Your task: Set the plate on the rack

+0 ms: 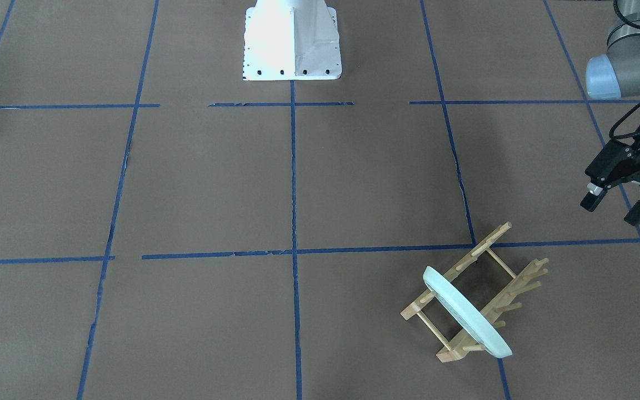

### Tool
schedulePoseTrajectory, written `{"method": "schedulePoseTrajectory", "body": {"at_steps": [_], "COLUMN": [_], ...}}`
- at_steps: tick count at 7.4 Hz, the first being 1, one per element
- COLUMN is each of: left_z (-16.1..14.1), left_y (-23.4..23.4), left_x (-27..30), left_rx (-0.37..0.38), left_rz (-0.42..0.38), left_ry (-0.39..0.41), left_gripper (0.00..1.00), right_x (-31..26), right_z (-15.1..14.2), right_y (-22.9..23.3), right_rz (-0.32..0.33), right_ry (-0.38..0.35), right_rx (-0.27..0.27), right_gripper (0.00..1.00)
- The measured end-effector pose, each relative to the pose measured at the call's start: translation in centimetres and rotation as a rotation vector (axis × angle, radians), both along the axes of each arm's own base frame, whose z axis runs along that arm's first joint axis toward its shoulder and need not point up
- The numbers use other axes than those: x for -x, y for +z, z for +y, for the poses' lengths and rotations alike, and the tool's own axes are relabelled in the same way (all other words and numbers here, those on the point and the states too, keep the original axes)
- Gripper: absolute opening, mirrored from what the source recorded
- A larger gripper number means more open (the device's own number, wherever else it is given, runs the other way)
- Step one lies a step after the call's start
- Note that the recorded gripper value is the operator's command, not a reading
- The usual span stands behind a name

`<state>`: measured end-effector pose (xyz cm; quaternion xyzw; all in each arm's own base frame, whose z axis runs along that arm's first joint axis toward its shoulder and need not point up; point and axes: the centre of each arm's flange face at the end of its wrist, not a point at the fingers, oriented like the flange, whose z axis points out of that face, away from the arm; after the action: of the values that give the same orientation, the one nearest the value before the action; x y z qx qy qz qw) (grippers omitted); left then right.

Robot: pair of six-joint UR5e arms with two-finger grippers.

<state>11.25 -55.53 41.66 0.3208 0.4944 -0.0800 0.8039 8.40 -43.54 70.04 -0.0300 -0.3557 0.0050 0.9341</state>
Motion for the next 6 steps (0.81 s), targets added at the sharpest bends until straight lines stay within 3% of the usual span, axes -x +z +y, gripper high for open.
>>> {"method": "schedulePoseTrajectory", "body": {"at_steps": [3,6], "left_z": [1.6,0.8], "left_y": [3.8,8.3], "left_x": [2.8,4.6], "left_rx": [0.061,0.148], "left_rz": [-0.28,-0.539], "left_ry": [0.1,0.327], "left_gripper": [1.0,1.0], "right_x": [0.0,0.0], "right_z": [0.0,0.0], "right_y": [0.0,0.0], "right_rz": [0.0,0.0], "right_ry": [0.0,-0.001], "right_rx": [0.0,0.0], "right_gripper": [1.0,1.0]}}
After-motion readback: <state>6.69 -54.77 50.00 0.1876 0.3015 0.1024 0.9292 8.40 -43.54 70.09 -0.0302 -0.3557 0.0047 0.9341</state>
